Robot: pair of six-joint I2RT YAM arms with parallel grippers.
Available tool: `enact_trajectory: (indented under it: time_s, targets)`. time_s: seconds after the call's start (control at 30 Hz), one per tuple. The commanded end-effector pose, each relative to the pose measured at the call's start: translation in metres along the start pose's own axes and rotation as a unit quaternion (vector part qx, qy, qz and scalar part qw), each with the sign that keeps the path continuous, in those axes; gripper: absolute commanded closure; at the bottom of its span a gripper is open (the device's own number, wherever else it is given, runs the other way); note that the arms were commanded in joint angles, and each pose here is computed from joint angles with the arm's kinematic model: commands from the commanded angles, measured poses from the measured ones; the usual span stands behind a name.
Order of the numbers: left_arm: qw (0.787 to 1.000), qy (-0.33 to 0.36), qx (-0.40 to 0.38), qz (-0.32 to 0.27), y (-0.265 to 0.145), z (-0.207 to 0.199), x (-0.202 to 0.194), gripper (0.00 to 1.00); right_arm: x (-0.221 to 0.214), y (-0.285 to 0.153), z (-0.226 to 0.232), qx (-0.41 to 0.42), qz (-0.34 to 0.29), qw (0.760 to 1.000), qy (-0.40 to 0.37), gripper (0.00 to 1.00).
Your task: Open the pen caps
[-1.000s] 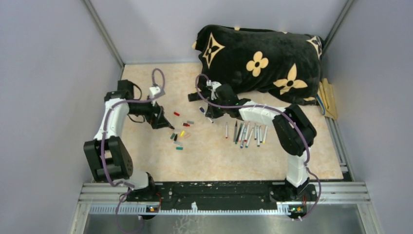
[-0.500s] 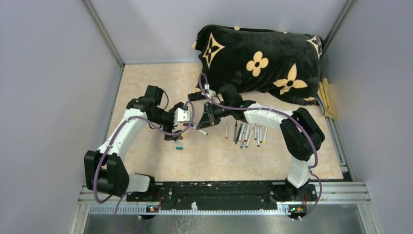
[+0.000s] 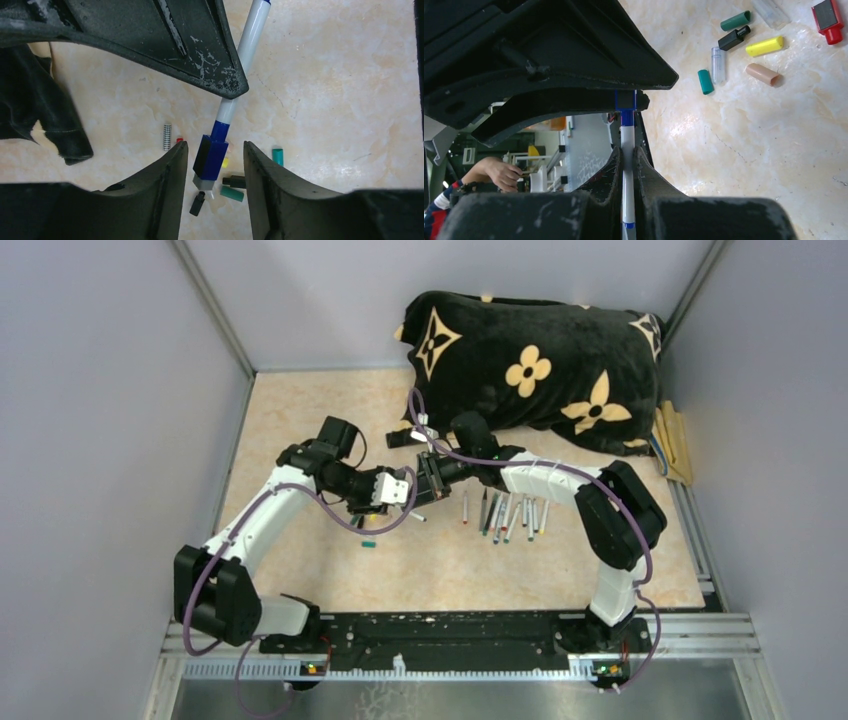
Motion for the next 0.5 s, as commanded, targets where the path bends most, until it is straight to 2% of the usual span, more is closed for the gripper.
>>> enact_trajectory:
  time_s: [0.0, 0.13, 0.27, 0.37, 0.47]
  targets:
    - [1.000, 0.021, 0.003, 0.004, 0.005, 0.000, 0.005, 0.54, 0.017, 0.003, 0.012, 0.025, -0.014, 0.999, -0.024, 1.00]
    - [1.000, 0.026, 0.011, 0.008, 0.006, 0.002, 0.007, 0.72, 0.015, 0.006, 0.010, 0.027, -0.012, 0.999, -0.017, 1.00]
    - [0.999, 0.032, 0.018, 0.002, 0.007, 0.003, 0.010, 0.83, 0.008, 0.013, 0.012, 0.029, -0.004, 0.999, -0.015, 0.81]
    - [0.999, 0.036, 0.021, 0.001, 0.007, 0.004, 0.010, 0.87, 0.002, 0.016, 0.012, 0.026, -0.003, 1.000, -0.009, 0.81]
    - [0.999, 0.039, 0.025, 0.006, 0.007, 0.006, 0.010, 0.91, 0.000, 0.016, 0.012, 0.026, -0.011, 1.000, -0.008, 0.87]
Point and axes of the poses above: each gripper's point midway between its finger pads, its own y axis out along the fingers, its own z axis along the line the jaws close on, x = y × z, the point moved 3 cm from there along -y, back along the fingers, and after that the axes turned 15 degrees about -y, right-handed, at the moved point
